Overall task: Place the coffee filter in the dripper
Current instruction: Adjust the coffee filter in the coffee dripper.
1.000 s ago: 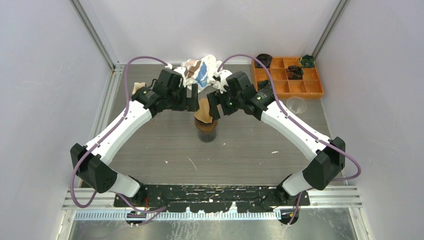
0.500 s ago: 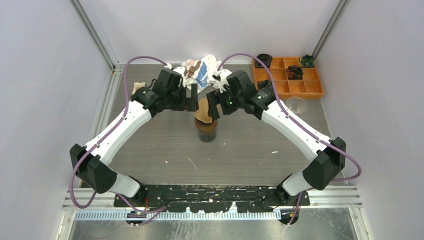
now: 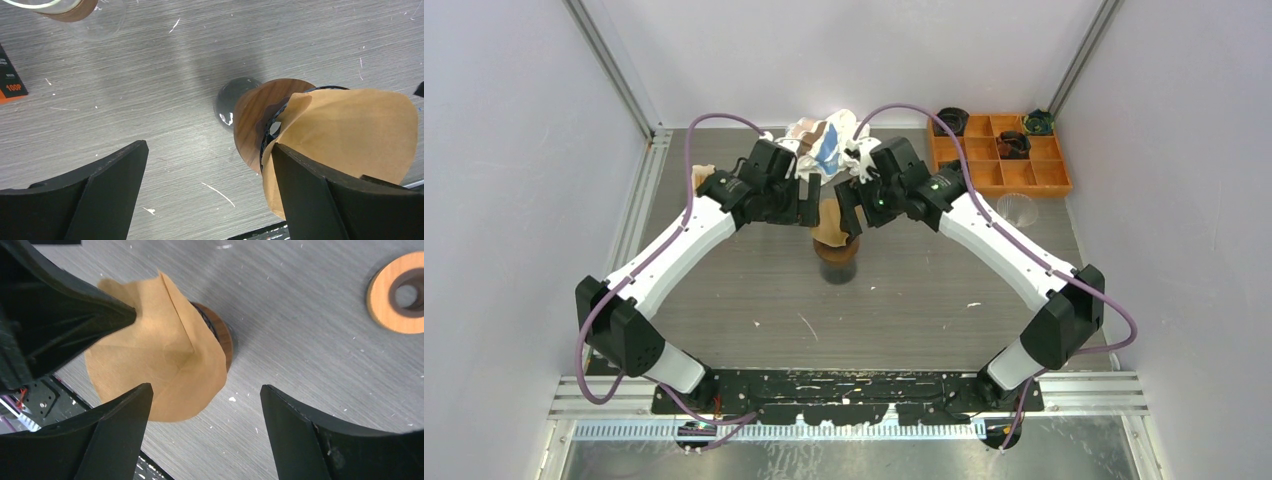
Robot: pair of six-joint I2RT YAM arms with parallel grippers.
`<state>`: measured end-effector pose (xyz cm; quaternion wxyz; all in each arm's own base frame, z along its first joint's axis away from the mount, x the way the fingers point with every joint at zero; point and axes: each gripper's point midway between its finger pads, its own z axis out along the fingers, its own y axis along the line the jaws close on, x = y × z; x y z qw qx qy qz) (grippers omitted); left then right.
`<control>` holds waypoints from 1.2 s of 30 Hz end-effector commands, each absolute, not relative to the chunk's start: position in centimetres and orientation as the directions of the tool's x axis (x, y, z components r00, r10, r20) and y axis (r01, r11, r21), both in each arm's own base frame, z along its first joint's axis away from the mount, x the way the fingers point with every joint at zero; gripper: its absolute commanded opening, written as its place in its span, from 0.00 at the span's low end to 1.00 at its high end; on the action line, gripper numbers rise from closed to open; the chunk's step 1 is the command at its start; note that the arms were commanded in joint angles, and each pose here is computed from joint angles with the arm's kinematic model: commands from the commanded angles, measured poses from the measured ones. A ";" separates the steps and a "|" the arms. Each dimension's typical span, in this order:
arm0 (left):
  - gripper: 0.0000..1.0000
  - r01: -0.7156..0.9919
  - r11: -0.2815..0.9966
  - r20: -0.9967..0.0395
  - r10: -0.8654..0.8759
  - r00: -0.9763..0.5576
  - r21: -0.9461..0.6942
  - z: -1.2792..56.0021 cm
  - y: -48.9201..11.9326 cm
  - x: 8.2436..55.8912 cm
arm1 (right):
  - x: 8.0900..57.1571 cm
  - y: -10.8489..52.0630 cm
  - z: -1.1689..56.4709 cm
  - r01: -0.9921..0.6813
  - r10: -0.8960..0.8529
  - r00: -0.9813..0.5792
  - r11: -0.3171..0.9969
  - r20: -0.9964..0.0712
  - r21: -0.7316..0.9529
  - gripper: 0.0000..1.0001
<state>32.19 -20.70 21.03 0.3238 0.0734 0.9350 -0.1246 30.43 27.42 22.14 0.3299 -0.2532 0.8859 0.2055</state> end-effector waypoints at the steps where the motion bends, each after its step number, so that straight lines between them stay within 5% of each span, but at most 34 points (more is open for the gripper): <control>1: 0.98 0.237 0.955 -0.672 0.059 -0.738 -0.176 23.2 -20.7 33.1 | 32.6 27.9 27.0 -0.591 -0.255 -0.562 0.790 -0.787 0.165 0.83; 11: 0.98 0.249 0.950 -0.673 0.061 -0.737 -0.186 23.3 -21.1 33.1 | 33.9 29.0 26.2 -0.599 -0.259 -0.577 0.779 -0.774 0.186 0.47; 21: 0.98 0.262 0.944 -0.677 0.061 -0.733 -0.199 23.5 -21.3 33.1 | 33.7 28.6 24.2 -0.593 -0.282 -0.600 0.785 -0.749 0.178 0.22; 30: 0.98 0.268 0.935 -0.683 0.040 -0.730 -0.231 24.0 -21.8 32.9 | 33.2 28.6 23.4 -0.601 -0.289 -0.609 0.776 -0.739 0.192 0.18; 36: 0.99 0.266 0.936 -0.676 0.042 -0.735 -0.231 23.6 -21.8 32.9 | 33.1 28.6 24.3 -0.604 -0.278 -0.596 0.773 -0.754 0.193 0.34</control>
